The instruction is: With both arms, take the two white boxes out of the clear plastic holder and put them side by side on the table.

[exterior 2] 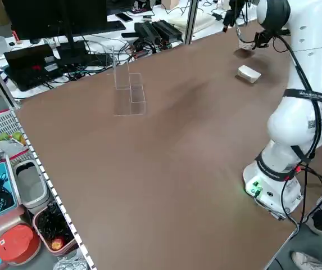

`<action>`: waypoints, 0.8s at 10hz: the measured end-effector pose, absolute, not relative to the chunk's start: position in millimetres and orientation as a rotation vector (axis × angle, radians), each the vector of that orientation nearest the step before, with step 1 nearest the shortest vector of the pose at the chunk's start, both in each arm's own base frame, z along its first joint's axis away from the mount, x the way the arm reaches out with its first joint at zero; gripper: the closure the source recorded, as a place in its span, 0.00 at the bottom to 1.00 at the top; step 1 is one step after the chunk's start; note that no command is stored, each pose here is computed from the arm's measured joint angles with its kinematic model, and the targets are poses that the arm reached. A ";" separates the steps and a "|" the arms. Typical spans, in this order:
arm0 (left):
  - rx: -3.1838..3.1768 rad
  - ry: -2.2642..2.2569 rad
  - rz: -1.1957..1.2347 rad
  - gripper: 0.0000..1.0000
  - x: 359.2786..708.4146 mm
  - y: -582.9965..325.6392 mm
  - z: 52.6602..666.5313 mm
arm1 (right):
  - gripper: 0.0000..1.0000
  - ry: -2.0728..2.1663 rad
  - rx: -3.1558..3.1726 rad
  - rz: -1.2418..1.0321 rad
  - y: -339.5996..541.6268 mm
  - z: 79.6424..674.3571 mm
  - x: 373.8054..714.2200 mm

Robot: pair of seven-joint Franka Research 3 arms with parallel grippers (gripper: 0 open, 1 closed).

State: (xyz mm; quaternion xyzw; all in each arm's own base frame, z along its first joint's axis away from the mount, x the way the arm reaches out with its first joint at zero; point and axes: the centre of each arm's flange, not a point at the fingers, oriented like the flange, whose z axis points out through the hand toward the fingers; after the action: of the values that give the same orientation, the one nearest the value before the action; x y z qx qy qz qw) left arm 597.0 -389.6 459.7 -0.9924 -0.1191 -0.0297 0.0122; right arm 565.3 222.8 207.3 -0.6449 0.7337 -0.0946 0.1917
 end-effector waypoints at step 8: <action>-3.186 -0.137 0.055 0.00 615.5 -99.4 555.4 | 0.64 2.070 -1.765 -0.251 239.7 211.3 568.1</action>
State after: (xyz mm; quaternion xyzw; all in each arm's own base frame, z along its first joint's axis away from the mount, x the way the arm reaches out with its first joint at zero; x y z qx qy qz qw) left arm 615.5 -99.4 555.4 -0.9986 -0.0430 0.0172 -0.0241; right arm 568.1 239.7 211.3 -0.6327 0.7418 -0.0900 0.2034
